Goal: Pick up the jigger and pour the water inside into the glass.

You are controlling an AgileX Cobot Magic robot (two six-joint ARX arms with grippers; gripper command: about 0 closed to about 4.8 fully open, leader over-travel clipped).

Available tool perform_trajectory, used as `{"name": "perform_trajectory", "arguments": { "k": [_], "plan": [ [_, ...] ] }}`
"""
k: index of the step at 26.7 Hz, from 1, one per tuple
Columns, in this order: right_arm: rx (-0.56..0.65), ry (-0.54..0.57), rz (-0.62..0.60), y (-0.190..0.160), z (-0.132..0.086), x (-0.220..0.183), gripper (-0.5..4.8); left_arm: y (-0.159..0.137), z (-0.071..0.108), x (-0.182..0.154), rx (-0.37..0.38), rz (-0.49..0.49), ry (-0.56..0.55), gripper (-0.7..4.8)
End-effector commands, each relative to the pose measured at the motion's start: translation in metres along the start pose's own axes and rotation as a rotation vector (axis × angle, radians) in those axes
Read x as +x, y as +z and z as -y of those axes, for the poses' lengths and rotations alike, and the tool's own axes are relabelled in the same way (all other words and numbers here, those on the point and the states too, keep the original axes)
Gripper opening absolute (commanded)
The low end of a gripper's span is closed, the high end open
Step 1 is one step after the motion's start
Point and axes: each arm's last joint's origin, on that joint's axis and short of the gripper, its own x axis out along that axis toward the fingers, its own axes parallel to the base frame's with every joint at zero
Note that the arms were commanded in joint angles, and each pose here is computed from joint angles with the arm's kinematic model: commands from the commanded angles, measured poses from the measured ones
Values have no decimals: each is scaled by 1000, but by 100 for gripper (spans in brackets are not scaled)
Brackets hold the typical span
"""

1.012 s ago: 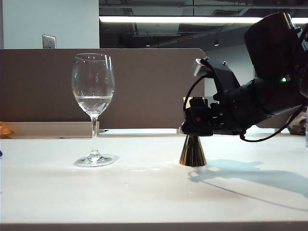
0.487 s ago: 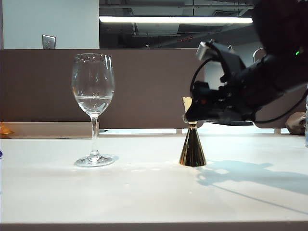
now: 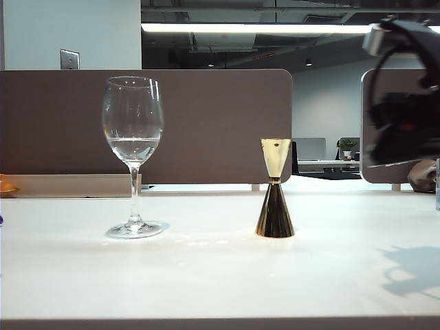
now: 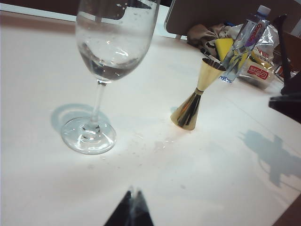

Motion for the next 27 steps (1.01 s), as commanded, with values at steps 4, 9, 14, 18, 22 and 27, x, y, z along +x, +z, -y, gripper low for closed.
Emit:
{"name": "perform_trajectory", "arguments": {
  "k": [4, 9, 14, 18, 22, 27],
  "plan": [
    [32, -44, 77, -5, 11, -15, -6, 0, 0, 0, 5, -2, -2, -5],
    [65, -73, 140, -13, 23, -27, -6, 0, 0, 0, 6, -2, -2, -5],
    [91, -50, 211, -20, 37, -40, -6, 0, 0, 0, 5, -2, -2, -5],
    [130, -78, 252, -28, 44, -46, -6, 0, 0, 0, 5, -3, -2, -5],
    [168, -72, 263, -43, 43, -47, -6, 0, 0, 0, 5, -3, -2, -5],
    [158, -75, 287, -45, 42, -50, -6, 0, 0, 0, 6, -2, -2, -5]
  ]
}}
